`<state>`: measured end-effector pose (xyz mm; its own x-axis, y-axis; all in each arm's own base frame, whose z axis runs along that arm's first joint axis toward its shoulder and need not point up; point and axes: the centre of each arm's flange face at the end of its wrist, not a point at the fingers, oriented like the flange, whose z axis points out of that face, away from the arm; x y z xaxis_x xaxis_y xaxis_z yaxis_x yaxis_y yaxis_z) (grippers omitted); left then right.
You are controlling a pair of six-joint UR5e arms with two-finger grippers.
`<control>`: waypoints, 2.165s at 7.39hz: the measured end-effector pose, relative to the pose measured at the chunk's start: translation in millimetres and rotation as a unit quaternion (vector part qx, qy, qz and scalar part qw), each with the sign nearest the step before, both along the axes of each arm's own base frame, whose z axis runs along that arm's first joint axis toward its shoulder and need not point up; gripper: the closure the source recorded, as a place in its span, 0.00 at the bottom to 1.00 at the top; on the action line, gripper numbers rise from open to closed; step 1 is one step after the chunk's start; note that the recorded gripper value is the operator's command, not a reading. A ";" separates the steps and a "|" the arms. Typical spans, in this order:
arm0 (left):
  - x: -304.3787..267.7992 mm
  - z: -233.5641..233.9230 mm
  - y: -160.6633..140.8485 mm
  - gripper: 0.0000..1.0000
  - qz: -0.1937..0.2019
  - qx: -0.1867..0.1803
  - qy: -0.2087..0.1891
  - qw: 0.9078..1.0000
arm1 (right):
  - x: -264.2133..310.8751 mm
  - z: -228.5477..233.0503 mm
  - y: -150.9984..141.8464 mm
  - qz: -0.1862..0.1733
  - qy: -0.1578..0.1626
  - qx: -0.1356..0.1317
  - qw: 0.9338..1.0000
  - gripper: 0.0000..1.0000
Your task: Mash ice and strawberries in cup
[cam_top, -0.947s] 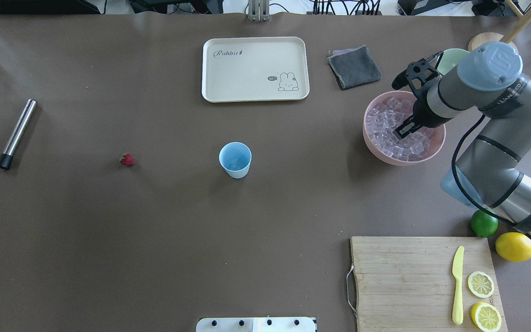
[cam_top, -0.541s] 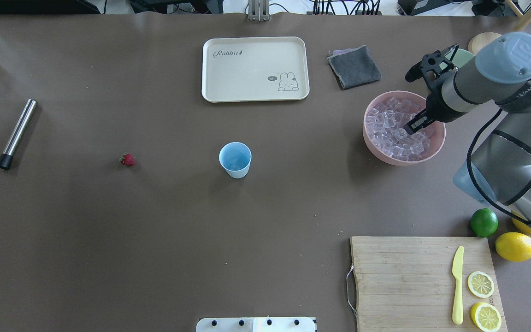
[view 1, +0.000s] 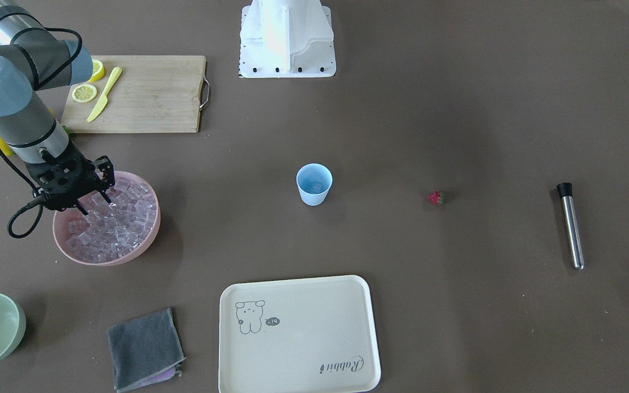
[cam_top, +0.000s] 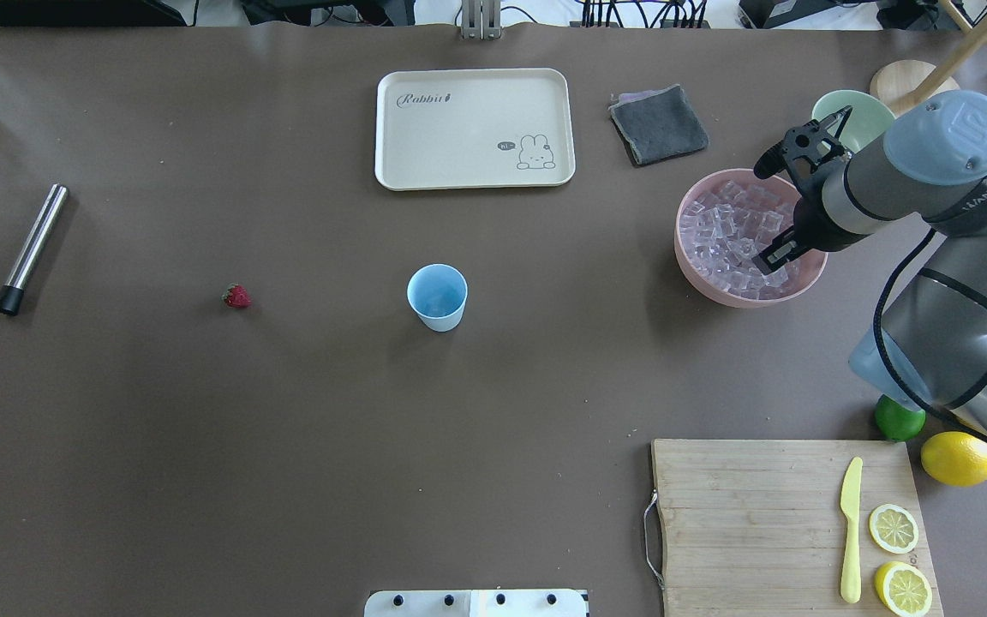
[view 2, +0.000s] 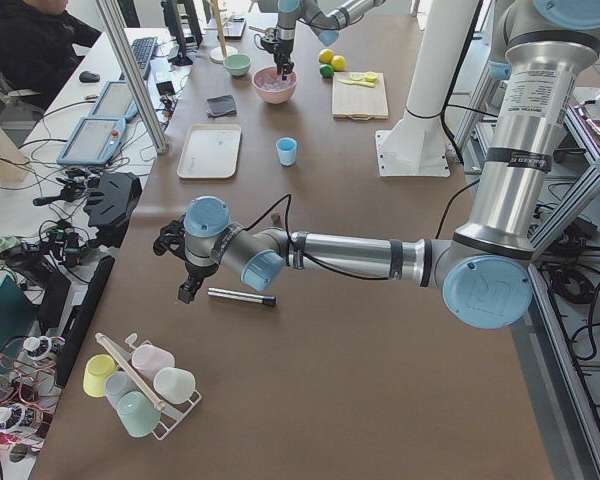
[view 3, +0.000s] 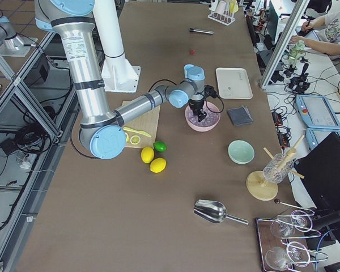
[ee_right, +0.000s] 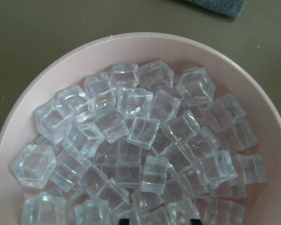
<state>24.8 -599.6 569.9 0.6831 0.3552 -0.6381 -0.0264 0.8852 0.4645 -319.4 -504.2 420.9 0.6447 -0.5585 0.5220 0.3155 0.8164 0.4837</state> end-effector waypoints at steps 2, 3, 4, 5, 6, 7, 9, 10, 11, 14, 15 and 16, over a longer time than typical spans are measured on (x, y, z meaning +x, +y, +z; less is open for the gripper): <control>0.2 -0.8 -0.4 0.03 0.000 0.001 0.000 1.000 | -2.2 3.3 4.1 -0.003 0.002 -0.001 1.000 0.48; 0.2 -1.1 -0.4 0.03 0.000 0.001 0.000 1.000 | -2.8 6.1 6.3 -0.005 0.003 -0.003 1.000 0.58; 0.3 -1.5 -0.7 0.03 0.000 0.001 0.000 1.000 | -2.7 9.6 8.9 -0.006 0.005 -0.004 1.000 0.75; 0.3 -2.0 -0.8 0.03 0.000 0.002 0.000 1.000 | -2.2 10.2 10.8 -0.007 0.005 -0.004 1.000 0.88; 0.3 -2.3 -0.9 0.03 0.000 0.002 0.001 1.000 | -1.4 9.3 11.8 -0.007 0.004 -0.003 1.000 1.00; 0.3 -3.1 -1.0 0.03 0.000 0.003 0.001 1.000 | -0.2 7.2 13.1 -0.005 0.002 -0.004 1.000 1.00; 0.3 -4.3 -0.7 0.03 0.000 0.004 0.001 1.000 | 6.3 -11.7 17.8 0.015 -0.016 -0.018 1.000 1.00; 0.3 -4.1 -0.5 0.03 0.000 0.004 0.001 1.000 | 14.3 -38.8 16.2 0.019 -0.031 -0.028 0.999 1.00; 0.2 -4.0 0.0 0.03 0.000 0.004 0.001 1.000 | 16.5 -83.1 7.2 0.030 -0.043 -0.052 0.997 1.00; 3.1 -6.6 -1.1 0.03 -0.006 -0.004 0.005 1.000 | -76.8 -231.6 -7.4 0.107 -0.058 -0.118 0.986 1.00; 7.0 -7.1 -2.4 0.03 -0.005 -0.006 0.006 1.000 | -120.0 -268.9 -7.3 0.129 -0.059 -0.126 0.982 1.00; 9.6 -8.1 -3.7 0.03 -0.005 -0.007 0.007 1.000 | -159.5 -299.7 -3.9 0.147 -0.058 -0.130 0.979 1.00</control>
<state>34.4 -603.4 561.8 0.6772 0.3399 -0.6525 -0.0120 0.8918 0.4522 -479.0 -508.1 121.2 0.6852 -0.1952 0.7017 0.0027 0.9641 0.2655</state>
